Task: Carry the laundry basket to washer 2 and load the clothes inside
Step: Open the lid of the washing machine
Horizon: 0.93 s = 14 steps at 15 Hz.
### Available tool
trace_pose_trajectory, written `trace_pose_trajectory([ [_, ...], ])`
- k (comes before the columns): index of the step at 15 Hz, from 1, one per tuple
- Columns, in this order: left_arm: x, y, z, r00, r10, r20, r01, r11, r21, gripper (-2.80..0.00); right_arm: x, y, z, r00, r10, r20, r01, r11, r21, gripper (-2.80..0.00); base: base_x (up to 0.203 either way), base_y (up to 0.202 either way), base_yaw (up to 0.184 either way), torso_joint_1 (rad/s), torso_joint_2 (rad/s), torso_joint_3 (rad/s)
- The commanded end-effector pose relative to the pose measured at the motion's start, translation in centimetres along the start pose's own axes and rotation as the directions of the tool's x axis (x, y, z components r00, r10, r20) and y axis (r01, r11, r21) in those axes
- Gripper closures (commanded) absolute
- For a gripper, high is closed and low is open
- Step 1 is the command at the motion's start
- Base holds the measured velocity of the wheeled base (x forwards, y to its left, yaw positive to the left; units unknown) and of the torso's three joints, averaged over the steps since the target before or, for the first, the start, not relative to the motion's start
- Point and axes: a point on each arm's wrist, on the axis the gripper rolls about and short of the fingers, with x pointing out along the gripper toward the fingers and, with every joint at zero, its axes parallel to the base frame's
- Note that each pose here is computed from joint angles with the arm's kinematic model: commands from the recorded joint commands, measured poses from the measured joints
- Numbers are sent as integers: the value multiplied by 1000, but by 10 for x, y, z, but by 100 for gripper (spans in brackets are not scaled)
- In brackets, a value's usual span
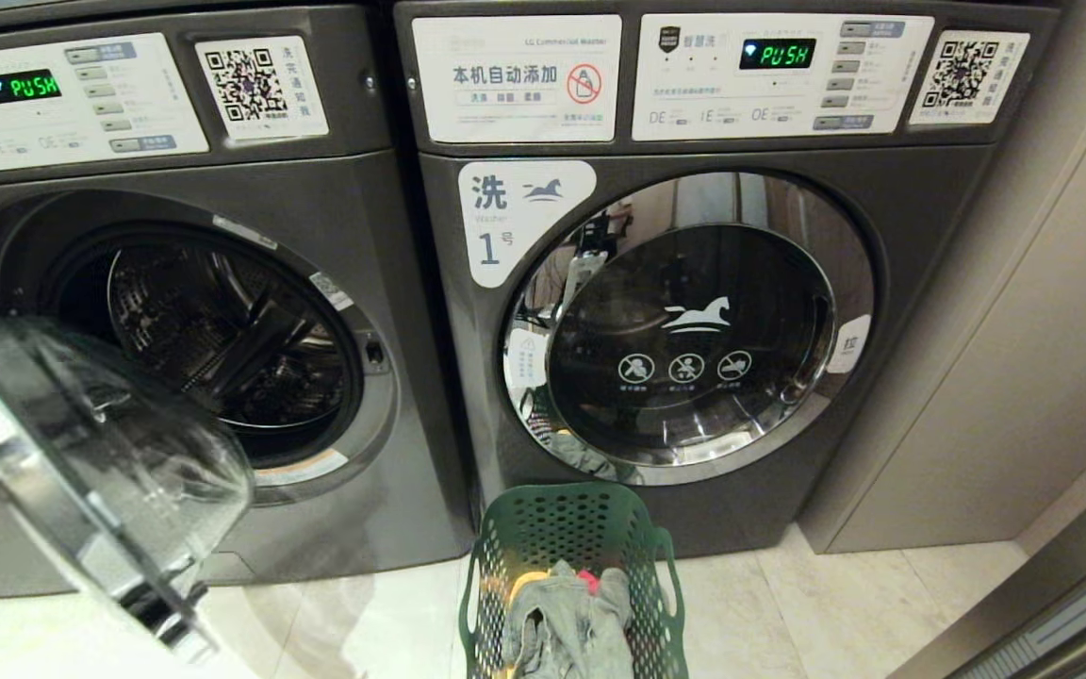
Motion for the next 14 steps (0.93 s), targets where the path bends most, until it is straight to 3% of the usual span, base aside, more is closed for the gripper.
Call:
trace_pose_trajectory([
  [1,9,6,7,998,25,-54,-34,983,-179,0,0,0,0,1000,2,-1,-2,1000,0,0,0,0,0,0,0,0],
  [3,20,19,4,989,39,-140,-90,920,-381,0,0,0,0,1000,2,-1,-2,1000,0,0,0,0,0,0,0,0],
  [4,31,28,-2,983,13,-185,-90,905,-416,0,0,0,0,1000,2,-1,-2,1000,0,0,0,0,0,0,0,0],
  [6,57,42,-24,977,-4,-213,-87,904,-418,0,0,0,0,1000,2,-1,-2,1000,0,0,0,0,0,0,0,0],
  [7,73,44,-37,977,54,-207,-131,915,-381,0,0,0,0,1000,2,-1,-2,1000,0,0,0,0,0,0,0,0],
  [8,87,47,-52,964,158,-212,-215,936,-278,0,0,0,0,1000,2,-1,-2,1000,0,0,0,0,0,0,0,0],
  [9,96,55,-70,930,276,-241,-308,946,-104,0,0,0,0,1000,2,-1,-2,1000,0,0,0,0,0,0,0,0],
  [10,103,66,-96,874,383,-298,-368,924,106,0,0,0,0,1000,2,-1,-2,1000,0,0,0,0,0,0,0,0],
  [11,108,78,-126,815,450,-365,-379,891,251,0,0,0,0,1000,2,-1,-2,1000,0,0,0,0,0,0,0,0],
  [13,113,96,-179,741,526,-417,-381,841,383,0,0,0,0,1000,2,-1,-2,1000,0,0,0,0,0,0,0,0],
  [14,113,106,-194,694,607,-388,-412,776,478,0,0,0,0,1000,2,-1,-2,1000,0,0,0,0,0,0,0,0],
])
